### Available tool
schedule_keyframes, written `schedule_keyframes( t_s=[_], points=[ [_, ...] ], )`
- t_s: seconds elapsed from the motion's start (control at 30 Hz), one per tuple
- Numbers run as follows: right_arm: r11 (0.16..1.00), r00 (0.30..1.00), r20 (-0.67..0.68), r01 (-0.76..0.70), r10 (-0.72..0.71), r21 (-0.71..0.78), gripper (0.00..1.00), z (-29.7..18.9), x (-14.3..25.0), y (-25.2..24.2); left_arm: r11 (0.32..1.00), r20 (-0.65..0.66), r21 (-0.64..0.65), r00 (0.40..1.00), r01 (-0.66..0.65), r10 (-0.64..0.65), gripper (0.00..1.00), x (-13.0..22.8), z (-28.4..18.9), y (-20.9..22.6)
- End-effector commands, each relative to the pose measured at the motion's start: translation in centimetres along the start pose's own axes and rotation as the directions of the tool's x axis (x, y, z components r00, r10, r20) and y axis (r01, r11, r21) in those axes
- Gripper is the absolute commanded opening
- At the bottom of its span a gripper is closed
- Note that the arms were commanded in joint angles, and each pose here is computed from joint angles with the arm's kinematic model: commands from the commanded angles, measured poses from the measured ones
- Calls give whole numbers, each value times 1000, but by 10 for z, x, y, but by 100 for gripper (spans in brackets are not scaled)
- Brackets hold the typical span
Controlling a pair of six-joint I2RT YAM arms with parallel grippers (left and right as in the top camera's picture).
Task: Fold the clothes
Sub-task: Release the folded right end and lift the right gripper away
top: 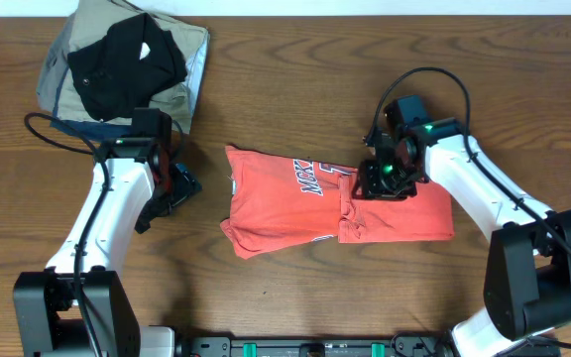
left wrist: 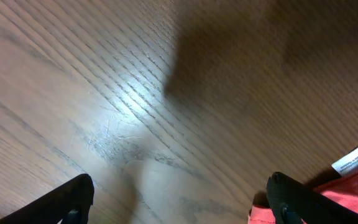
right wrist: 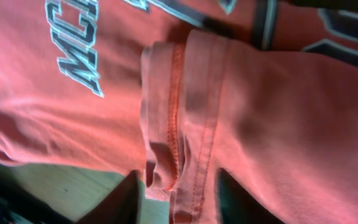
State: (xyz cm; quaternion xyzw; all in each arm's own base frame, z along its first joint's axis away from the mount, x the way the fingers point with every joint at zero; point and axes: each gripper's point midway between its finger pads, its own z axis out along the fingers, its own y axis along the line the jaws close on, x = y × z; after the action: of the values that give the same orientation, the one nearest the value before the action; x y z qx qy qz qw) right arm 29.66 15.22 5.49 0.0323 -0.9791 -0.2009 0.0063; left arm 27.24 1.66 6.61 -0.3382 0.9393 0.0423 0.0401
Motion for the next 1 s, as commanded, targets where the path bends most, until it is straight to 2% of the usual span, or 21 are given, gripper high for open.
schedule_keyframes(
  t_s=[0.0,0.13,0.5,0.6,0.7,0.77,0.97],
  points=[
    [1000,1000,19,11,-12,6,22,-1,-2,2,1000,-20,-13,1000,-6,5,90,4,5,3],
    [996,999,35,29,-32,86,9,5,-7,-6,1000,-41,15,999,-5,6,90,7,5,-2],
    [996,998,60,-19,14,91,4,38,-29,-18,1000,-39,15,999,-5,6,90,7,5,-2],
    [995,997,81,-15,7,97,10,45,-37,-21,1000,-39,16,999,-5,6,90,7,5,-2],
    [994,992,122,-8,-5,109,23,42,-48,-22,1000,-39,16,999,-5,6,90,7,5,-2],
    [994,991,133,2,-17,109,25,35,-53,-21,1000,-39,16,999,-5,6,90,7,5,-2],
    [986,982,187,-35,4,165,36,-31,-70,-26,1000,-39,16,999,-14,14,90,7,5,-2]
  ],
)
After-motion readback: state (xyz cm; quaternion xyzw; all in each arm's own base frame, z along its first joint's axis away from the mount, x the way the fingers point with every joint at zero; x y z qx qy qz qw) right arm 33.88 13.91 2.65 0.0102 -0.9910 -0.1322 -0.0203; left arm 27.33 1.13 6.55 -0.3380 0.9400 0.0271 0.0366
